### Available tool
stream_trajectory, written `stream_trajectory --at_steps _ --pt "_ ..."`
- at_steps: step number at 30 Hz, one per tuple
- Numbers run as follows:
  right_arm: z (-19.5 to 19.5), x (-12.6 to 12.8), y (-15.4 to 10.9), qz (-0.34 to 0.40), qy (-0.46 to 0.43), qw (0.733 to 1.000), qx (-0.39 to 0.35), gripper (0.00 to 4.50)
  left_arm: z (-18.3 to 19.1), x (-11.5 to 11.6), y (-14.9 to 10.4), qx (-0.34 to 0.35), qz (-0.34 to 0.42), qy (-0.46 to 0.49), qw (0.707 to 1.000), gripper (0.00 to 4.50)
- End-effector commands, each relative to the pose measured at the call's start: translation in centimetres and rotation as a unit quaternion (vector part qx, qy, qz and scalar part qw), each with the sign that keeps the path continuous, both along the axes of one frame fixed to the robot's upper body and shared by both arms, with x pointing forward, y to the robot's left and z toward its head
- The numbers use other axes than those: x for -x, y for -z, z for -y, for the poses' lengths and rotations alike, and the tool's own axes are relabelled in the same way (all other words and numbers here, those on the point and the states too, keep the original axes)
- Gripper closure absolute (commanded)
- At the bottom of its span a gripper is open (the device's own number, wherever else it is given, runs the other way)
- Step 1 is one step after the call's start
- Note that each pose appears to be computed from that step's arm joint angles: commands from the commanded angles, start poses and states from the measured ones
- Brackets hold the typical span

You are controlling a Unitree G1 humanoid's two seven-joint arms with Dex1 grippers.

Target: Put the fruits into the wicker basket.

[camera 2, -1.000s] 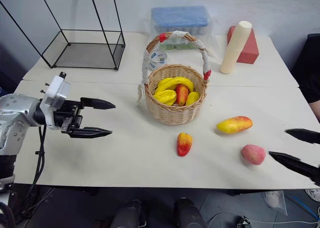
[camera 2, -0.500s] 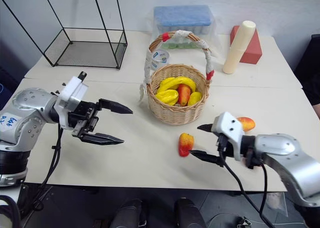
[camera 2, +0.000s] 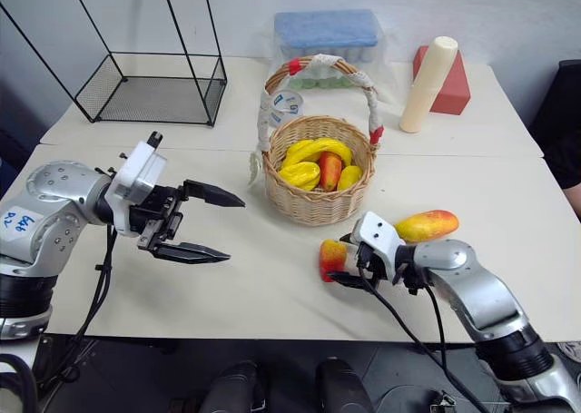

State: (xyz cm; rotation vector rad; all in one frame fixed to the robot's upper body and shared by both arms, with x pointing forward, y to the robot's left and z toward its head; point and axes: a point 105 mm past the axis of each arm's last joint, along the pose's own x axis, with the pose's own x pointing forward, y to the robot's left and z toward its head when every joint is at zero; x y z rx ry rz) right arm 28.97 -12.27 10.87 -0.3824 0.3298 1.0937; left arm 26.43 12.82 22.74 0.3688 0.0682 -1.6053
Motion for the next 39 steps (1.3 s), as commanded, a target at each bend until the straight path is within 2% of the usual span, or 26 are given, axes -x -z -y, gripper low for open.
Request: stream_trajectory --at_steps 1,3,4,9,12,14,17,20,26,32,33,35,37,39 --pt "0.1 -0.1 -0.5 0.020 -0.009 1.000 0.006 1.66 -0.1 0.2 -0.8 0.003 0.025 -0.001 1.000 0.00" --pt "-0.2 0.5 -1.5 0.025 -0.022 0.999 -0.012 2.14 -0.2 0.1 -0.9 0.007 0.028 -0.006 1.000 0.00" --pt "-0.4 0.8 -2.2 0.029 -0.030 0.999 -0.026 2.23 -0.2 0.0 -1.0 0.008 0.028 -0.008 1.000 0.00" --pt "-1.5 2.0 -6.8 0.056 -0.064 0.991 -0.101 2.26 -0.3 -0.2 -1.3 0.019 0.029 -0.022 0.999 0.00" --pt "-2.3 1.5 -10.8 0.078 -0.067 0.982 -0.156 2.26 -0.3 -0.3 -1.5 0.022 0.030 -0.025 0.999 0.00" --pt "-2.7 1.0 -12.3 0.092 -0.064 0.979 -0.168 2.26 -0.3 -0.4 -1.5 0.022 0.030 -0.025 0.999 0.00" --pt "-3.1 -2.8 -14.5 0.151 0.001 0.977 -0.148 2.26 0.0 -0.7 -1.7 0.030 0.039 -0.027 0.998 0.00" --pt "-3.1 -5.8 -14.3 0.187 0.064 0.975 -0.098 2.26 0.4 -0.5 -1.6 0.038 0.038 -0.021 0.998 0.00" --pt "-2.3 -8.4 -14.2 0.211 0.127 0.966 -0.074 2.26 0.5 -0.4 -1.5 0.040 0.036 -0.023 0.998 0.00" --pt "-2.3 -7.2 -14.8 0.195 0.108 0.971 -0.091 0.21 0.9 -0.6 -1.7 0.049 0.039 -0.019 0.998 0.00" --pt "-2.0 -6.7 -15.0 0.192 0.106 0.971 -0.095 0.05 1.0 -0.6 -1.7 0.051 0.039 -0.016 0.998 0.00" --pt "-1.6 -5.2 -15.4 0.178 0.092 0.973 -0.115 0.05 1.4 -0.6 -1.8 0.055 0.038 -0.009 0.998 0.00" --pt "0.2 -2.2 -16.1 0.162 0.078 0.974 -0.141 0.05 2.0 -0.3 -1.8 0.062 0.035 0.006 0.997 0.00" --pt "1.8 -0.3 -16.4 0.159 0.080 0.973 -0.145 0.05 2.2 0.0 -1.9 0.065 0.033 0.014 0.997 0.00"
